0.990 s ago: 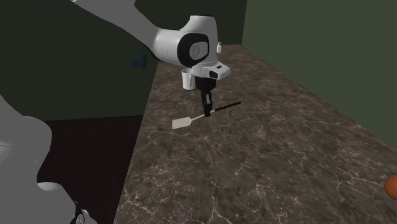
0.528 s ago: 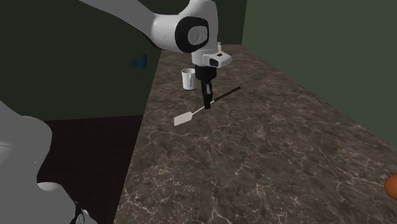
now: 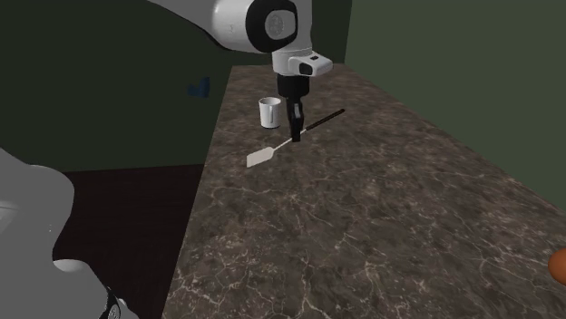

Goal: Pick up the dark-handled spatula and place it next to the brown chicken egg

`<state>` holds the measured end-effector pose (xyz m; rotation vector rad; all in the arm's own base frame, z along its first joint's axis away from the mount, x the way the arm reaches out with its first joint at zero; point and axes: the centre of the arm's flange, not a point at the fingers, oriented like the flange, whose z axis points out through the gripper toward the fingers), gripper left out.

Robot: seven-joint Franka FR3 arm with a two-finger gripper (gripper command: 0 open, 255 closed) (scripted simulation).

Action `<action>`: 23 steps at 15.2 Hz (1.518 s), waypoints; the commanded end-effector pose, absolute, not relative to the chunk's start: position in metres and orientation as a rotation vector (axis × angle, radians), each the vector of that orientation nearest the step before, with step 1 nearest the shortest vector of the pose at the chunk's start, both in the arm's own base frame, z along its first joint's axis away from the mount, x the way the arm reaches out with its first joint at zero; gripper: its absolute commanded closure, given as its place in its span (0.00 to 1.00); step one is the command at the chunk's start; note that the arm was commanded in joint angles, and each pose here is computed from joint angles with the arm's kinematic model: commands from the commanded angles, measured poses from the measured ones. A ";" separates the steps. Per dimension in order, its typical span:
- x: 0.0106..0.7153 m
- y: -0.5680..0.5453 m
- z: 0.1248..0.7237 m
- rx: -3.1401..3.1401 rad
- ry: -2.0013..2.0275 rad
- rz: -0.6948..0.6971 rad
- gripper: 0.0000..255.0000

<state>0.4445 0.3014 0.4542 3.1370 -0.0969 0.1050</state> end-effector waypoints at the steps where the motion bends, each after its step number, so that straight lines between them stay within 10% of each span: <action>1: 0.445 0.302 0.465 3.137 -0.097 0.104 1.00; 23: 0.555 0.092 0.483 3.137 -0.097 0.104 1.00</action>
